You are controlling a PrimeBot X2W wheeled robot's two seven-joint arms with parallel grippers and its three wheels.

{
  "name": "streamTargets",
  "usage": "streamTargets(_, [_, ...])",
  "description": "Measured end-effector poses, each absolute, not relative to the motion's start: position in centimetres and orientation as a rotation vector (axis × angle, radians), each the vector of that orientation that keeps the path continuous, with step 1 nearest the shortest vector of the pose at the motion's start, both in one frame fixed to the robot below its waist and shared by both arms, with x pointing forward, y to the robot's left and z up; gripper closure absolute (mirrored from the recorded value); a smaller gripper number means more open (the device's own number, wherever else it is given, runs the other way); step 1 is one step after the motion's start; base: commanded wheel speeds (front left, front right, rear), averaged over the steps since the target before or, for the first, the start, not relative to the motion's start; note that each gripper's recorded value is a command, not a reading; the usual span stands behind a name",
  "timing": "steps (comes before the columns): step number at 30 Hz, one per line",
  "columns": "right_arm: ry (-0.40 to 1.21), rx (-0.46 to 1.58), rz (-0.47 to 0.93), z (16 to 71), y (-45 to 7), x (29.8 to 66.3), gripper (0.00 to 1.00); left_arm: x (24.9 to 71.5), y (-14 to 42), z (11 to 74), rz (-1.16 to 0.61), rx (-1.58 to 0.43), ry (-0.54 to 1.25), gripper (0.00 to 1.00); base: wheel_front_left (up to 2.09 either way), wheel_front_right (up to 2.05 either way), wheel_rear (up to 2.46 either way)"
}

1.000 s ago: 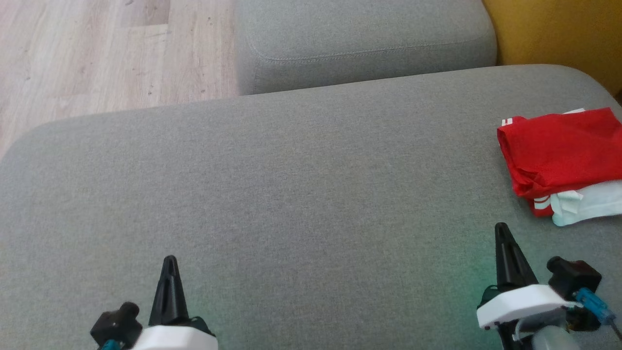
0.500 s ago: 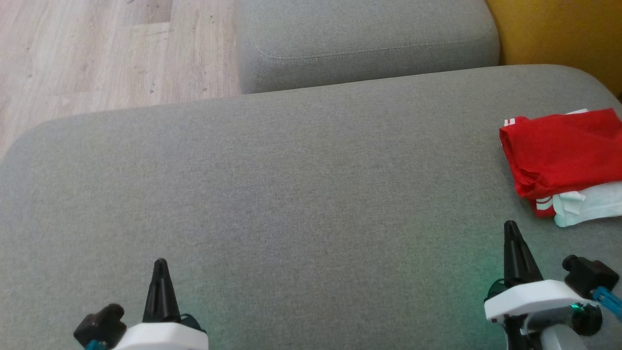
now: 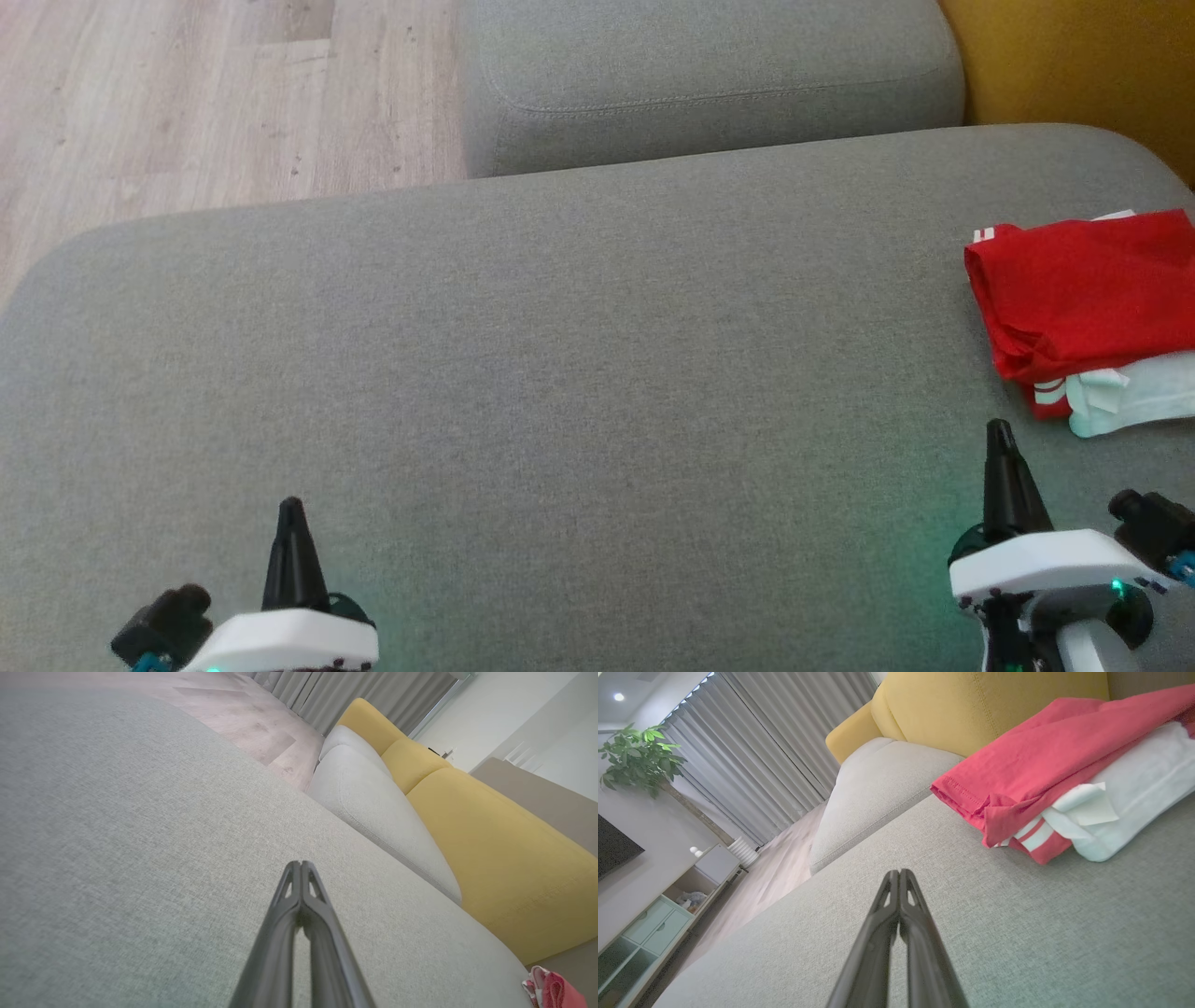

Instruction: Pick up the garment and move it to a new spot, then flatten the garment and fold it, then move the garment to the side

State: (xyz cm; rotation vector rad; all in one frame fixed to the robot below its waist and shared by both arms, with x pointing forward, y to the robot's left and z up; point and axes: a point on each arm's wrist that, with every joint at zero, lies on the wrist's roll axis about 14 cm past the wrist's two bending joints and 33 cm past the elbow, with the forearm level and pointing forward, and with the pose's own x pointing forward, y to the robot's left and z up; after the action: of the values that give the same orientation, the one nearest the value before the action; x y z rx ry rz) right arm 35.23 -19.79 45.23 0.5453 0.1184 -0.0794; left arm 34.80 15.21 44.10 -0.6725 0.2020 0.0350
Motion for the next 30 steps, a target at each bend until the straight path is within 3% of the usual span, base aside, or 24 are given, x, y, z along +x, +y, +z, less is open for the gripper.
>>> streamTargets(30, [0.118,0.885,-0.131,45.4,-20.5,35.7,1.0,35.9,16.6,44.9,0.081,-0.971,0.197,1.0,0.0,0.0,0.0])
